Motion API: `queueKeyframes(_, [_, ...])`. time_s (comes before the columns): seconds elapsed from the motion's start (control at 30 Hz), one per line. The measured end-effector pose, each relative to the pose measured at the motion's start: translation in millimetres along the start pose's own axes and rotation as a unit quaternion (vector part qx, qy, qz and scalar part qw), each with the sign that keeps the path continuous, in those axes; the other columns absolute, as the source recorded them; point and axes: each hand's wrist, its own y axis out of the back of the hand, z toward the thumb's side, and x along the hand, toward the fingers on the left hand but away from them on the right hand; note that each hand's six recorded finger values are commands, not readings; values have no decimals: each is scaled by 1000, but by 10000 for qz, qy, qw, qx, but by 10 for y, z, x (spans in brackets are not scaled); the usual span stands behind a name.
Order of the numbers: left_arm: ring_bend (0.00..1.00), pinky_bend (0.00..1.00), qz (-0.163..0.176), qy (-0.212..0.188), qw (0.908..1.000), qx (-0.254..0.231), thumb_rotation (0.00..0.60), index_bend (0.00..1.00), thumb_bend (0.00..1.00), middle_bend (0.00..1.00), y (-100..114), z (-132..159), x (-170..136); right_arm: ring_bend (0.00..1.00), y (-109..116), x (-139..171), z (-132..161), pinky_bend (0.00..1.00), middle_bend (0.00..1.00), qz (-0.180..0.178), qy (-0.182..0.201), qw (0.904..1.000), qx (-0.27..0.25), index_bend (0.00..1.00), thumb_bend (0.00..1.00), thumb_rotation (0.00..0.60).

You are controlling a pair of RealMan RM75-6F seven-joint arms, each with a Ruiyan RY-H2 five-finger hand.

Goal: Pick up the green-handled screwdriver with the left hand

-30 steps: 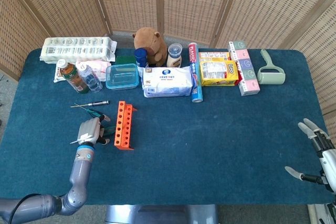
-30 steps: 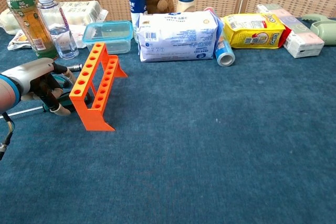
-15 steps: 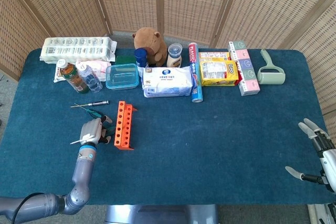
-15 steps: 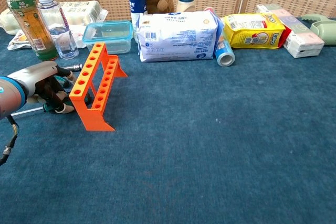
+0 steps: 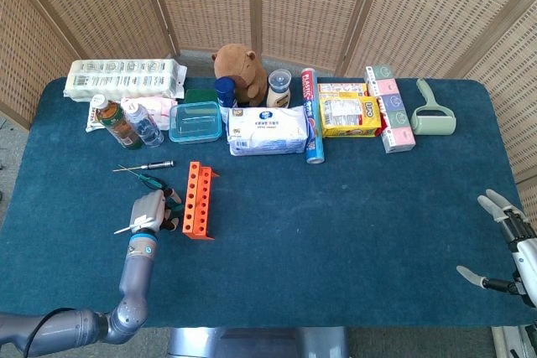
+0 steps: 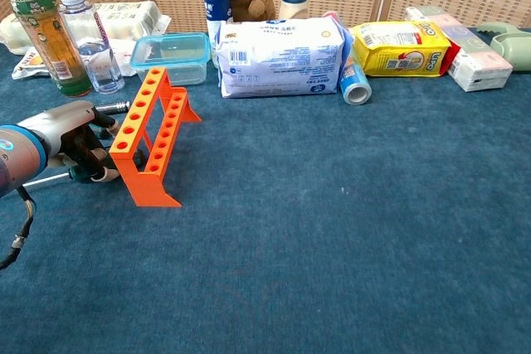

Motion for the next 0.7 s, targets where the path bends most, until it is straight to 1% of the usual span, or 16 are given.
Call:
queueKeyframes(0.2, [918,961,37,21,10000,-4,600,508,495,874,44,-30,-15,0,2,-1,-3,0,29,-9,0,10000,1,0,0,600])
queueKeyframes(0.47, [918,962,118,42,9999,-30,600,512,513,875,163,-97,-57,0,-1,3,-1,0,29,-11,-1,10000,14,0,0,600])
queueKeyframes(0.7, [918,961,164,-25,9999,-28,600,512,515,875,283,-119,-128,0,-7,5,1,0,29,-8,-3,10000,27,0,0,600])
